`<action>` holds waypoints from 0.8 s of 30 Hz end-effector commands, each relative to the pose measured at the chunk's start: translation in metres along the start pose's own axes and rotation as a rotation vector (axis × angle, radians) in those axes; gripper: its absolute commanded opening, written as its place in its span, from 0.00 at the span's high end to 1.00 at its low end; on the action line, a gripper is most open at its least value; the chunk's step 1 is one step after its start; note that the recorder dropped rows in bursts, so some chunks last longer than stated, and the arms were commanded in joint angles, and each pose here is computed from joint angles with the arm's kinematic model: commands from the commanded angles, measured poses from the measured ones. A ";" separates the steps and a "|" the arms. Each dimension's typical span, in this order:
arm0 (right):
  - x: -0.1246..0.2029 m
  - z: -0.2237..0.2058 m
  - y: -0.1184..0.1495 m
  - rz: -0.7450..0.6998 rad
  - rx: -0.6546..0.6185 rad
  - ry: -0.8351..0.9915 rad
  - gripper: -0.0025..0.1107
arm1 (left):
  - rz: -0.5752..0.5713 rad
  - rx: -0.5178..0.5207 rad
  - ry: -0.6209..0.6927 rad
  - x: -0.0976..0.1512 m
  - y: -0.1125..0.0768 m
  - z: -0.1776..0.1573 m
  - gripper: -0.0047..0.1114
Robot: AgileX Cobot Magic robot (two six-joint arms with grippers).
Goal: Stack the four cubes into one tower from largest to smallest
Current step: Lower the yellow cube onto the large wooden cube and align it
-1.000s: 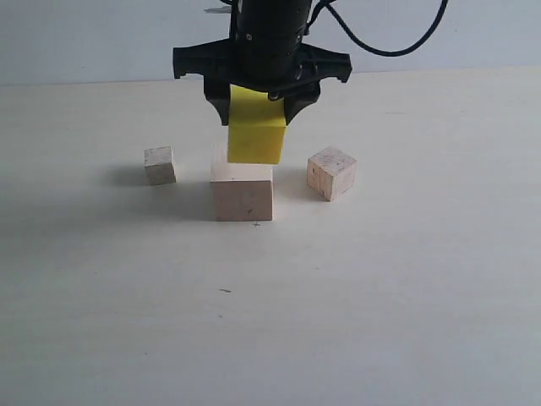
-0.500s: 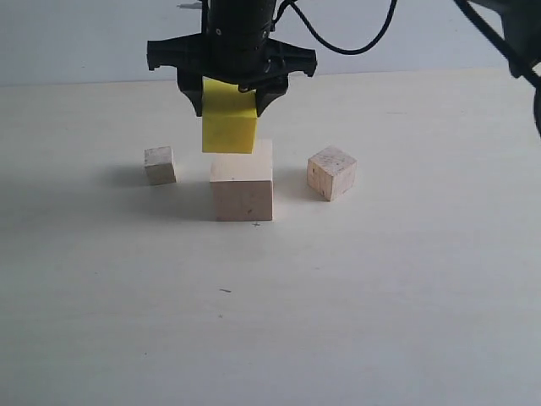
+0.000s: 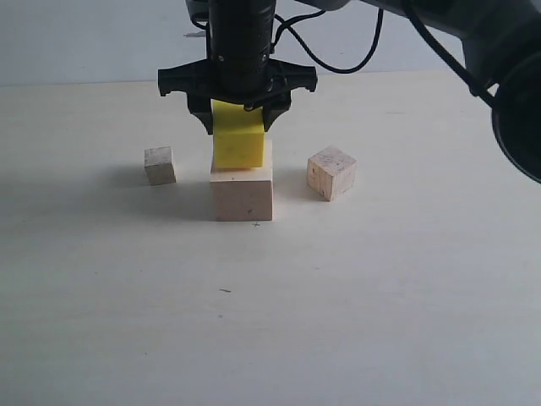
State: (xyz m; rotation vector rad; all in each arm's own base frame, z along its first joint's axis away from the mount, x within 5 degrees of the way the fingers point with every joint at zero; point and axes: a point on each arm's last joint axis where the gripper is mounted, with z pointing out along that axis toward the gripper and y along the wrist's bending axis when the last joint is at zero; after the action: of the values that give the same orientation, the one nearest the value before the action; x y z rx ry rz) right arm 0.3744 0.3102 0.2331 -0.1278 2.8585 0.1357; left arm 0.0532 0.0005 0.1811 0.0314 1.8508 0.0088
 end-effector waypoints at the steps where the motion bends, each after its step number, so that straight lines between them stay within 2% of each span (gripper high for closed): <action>1: -0.004 -0.003 -0.003 0.020 -0.004 -0.015 0.98 | -0.003 0.013 -0.010 0.000 -0.001 0.000 0.96; 13: -0.003 -0.005 -0.001 0.028 -0.024 -0.004 0.98 | -0.003 0.013 -0.010 0.000 -0.001 0.000 0.96; 24: -0.006 -0.029 -0.005 0.014 -0.028 -0.061 0.98 | -0.003 0.013 -0.010 0.000 -0.001 0.000 0.96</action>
State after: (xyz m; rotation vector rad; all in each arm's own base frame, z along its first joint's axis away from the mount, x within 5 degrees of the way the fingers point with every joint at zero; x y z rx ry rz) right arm 0.3713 0.3068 0.2509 -0.1080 2.8321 0.1698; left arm 0.0532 0.0003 0.1811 0.0343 1.8507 0.0066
